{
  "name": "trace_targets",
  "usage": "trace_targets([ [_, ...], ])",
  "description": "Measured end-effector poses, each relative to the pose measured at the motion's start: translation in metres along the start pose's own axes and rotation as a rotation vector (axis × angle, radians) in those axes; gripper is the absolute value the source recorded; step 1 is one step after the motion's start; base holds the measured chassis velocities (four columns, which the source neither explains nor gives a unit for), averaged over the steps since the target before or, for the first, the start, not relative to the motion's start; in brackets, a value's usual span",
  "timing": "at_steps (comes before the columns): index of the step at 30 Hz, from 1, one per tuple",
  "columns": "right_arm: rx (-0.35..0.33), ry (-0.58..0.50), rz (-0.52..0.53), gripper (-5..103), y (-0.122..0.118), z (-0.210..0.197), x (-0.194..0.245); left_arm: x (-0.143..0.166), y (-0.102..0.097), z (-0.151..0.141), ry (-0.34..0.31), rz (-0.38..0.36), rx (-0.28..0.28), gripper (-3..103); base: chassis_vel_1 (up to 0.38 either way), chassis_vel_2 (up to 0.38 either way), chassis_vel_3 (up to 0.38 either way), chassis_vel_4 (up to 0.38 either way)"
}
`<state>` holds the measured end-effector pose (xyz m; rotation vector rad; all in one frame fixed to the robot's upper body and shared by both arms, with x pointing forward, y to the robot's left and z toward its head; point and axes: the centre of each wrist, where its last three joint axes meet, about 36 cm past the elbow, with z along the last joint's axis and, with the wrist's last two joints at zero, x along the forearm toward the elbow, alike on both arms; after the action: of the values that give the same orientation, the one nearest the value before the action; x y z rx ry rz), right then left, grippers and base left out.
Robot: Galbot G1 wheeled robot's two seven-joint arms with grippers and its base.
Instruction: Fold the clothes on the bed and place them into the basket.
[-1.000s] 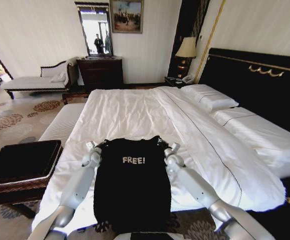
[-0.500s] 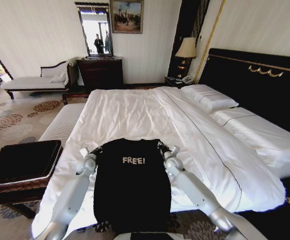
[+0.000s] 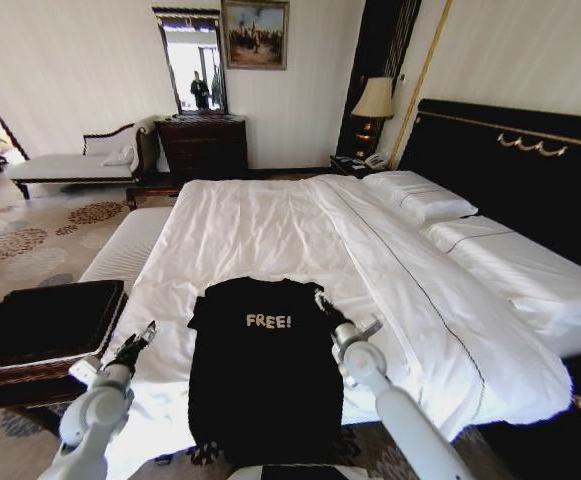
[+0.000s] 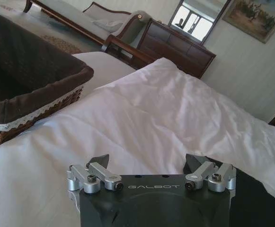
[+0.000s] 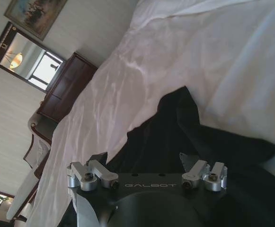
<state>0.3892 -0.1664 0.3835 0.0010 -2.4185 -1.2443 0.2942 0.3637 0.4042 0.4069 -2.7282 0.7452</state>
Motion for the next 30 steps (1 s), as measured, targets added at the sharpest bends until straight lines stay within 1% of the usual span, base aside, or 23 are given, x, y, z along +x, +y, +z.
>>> trace_targets([
  [1, -0.012, 0.010, 0.015, 89, 0.000, 0.005, 0.001, 0.003, -0.002, 0.002, -0.012, 0.006, -0.002, 93, 0.000, 0.000, 0.000, 0.000],
  [2, -0.023, 0.019, 0.029, 94, 0.000, 0.009, 0.003, 0.006, -0.006, 0.004, -0.030, 0.014, -0.006, 97, 0.000, 0.000, 0.000, 0.000],
  [4, -0.031, 0.023, 0.037, 94, 0.000, 0.012, 0.005, 0.008, -0.009, 0.006, -0.039, 0.020, -0.009, 99, 0.000, 0.000, 0.000, 0.000],
  [5, -0.045, 0.029, 0.044, 97, 0.002, 0.016, 0.008, 0.011, -0.015, 0.007, -0.052, 0.029, -0.010, 100, 0.000, 0.000, 0.000, 0.000],
  [6, -0.058, 0.035, 0.047, 99, 0.004, 0.019, 0.011, 0.013, -0.018, 0.008, -0.058, 0.032, -0.009, 100, 0.000, 0.000, 0.000, 0.000],
  [8, -0.079, 0.041, 0.046, 100, 0.008, 0.023, 0.015, 0.014, -0.021, 0.009, -0.063, 0.033, -0.004, 100, 0.000, 0.000, 0.000, 0.000],
  [9, -0.079, 0.041, 0.046, 100, 0.008, 0.023, 0.015, 0.014, -0.021, 0.009, -0.063, 0.033, -0.004, 100, 0.000, 0.000, 0.000, 0.000],
  [10, -0.096, 0.046, 0.046, 100, 0.011, 0.027, 0.017, 0.014, -0.022, 0.010, -0.066, 0.028, -0.003, 100, 0.000, 0.000, 0.000, 0.000],
  [14, -0.117, 0.039, 0.045, 100, 0.009, 0.033, 0.012, 0.015, -0.023, 0.013, -0.062, 0.022, -0.018, 100, 0.000, 0.000, 0.000, 0.000],
  [15, -0.124, 0.036, 0.046, 103, 0.009, 0.033, 0.009, 0.015, -0.024, 0.014, -0.059, 0.022, -0.026, 100, 0.000, 0.000, 0.000, 0.000],
  [16, -0.137, 0.030, 0.048, 100, 0.009, 0.033, 0.004, 0.016, -0.025, 0.014, -0.058, 0.023, -0.038, 100, 0.000, 0.000, 0.000, 0.000],
  [17, -0.148, 0.028, 0.051, 100, 0.009, 0.032, 0.000, 0.017, -0.025, 0.014, -0.058, 0.024, -0.043, 100, 0.000, 0.000, 0.000, 0.000],
  [19, -0.168, 0.023, 0.054, 90, 0.010, 0.031, -0.005, 0.018, -0.027, 0.013, -0.061, 0.024, -0.045, 100, 0.000, 0.000, 0.000, 0.000],
  [20, -0.168, 0.023, 0.054, 90, 0.010, 0.031, -0.005, 0.018, -0.027, 0.013, -0.061, 0.024, -0.045, 100, 0.000, 0.000, 0.000, 0.000],
  [23, -0.185, 0.015, 0.059, 74, 0.010, 0.030, -0.011, 0.020, -0.027, 0.010, -0.069, 0.022, -0.045, 100, 0.000, 0.000, 0.000, 0.000],
  [25, -0.188, 0.014, 0.061, 74, 0.010, 0.030, -0.012, 0.021, -0.026, 0.010, -0.069, 0.019, -0.046, 100, 0.000, 0.000, 0.000, 0.000],
  [29, -0.194, 0.024, 0.070, 52, 0.010, 0.037, -0.008, 0.021, -0.023, 0.006, -0.074, 0.012, -0.049, 100, 0.000, 0.000, 0.000, 0.000],
  [30, -0.194, 0.024, 0.070, 52, 0.010, 0.037, -0.008, 0.021, -0.023, 0.006, -0.074, 0.012, -0.049, 100, 0.000, 0.000, 0.000, 0.000],
])
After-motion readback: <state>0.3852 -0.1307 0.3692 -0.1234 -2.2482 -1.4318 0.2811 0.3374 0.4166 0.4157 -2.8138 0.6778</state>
